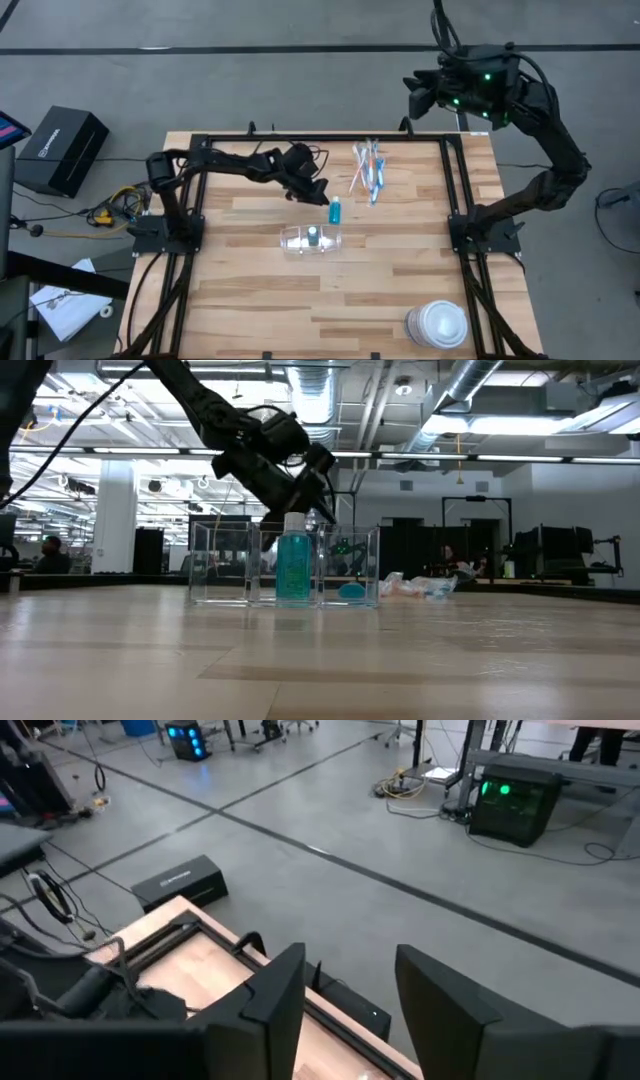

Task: Pick & Place toothbrushing station
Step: Put the blue mouthwash into the transparent organizer

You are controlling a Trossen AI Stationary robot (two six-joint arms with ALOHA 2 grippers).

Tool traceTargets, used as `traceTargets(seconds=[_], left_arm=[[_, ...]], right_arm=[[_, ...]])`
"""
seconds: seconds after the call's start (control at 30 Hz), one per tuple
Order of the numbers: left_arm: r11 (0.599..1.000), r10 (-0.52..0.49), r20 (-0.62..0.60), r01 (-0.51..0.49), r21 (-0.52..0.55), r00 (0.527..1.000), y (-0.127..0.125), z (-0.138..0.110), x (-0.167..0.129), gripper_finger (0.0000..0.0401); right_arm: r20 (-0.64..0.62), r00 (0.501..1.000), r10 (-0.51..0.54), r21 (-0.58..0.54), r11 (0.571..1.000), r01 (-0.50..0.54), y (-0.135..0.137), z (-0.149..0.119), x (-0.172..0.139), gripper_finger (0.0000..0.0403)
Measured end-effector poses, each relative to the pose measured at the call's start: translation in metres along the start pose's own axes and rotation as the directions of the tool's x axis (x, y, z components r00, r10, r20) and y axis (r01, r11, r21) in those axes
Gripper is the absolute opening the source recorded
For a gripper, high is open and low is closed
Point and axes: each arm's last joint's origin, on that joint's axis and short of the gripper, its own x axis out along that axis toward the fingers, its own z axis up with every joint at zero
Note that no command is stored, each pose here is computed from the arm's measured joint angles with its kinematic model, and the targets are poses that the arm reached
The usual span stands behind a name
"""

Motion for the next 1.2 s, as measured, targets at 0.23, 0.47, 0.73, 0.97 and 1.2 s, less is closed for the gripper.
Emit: traceTargets(seconds=[0.23, 0.47, 0.73, 0.97, 1.2], left_arm=[[0.998, 0.042, -0.015, -0.043, -0.054, 0.999, 0.01, -0.003, 0.016, 0.0161], [0.997, 0.047, 0.0, -0.046, -0.061, 0.999, 0.01, -0.003, 0.017, 0.0162], [0.997, 0.041, 0.042, -0.038, -0.066, 0.998, 0.006, -0.003, 0.019, 0.0162], [0.993, 0.069, -0.007, -0.07, -0.094, 0.998, 0.015, -0.007, 0.041, 0.0162], [0.995, 0.045, -0.034, -0.048, -0.088, 0.998, 0.004, 0.001, 0.064, 0.0161]], right_arm=[[-0.011, 1.0, 0.023, -0.022, 0.999, -0.023, 0.001, -0.001, 0.0, 0.015], [-0.009, 1.0, 0.027, -0.026, 0.999, -0.028, 0.001, 0.0, 0.0, 0.0155], [-0.01, 0.999, 0.042, -0.025, 0.999, -0.042, 0.001, 0.0, 0.0, 0.0151], [0.01, 0.999, 0.05, -0.018, 0.999, -0.05, 0.002, 0.002, 0.0, 0.0154], [0.006, 0.997, 0.074, -0.016, 0.997, -0.074, 0.003, 0.002, 0.0, 0.0153]])
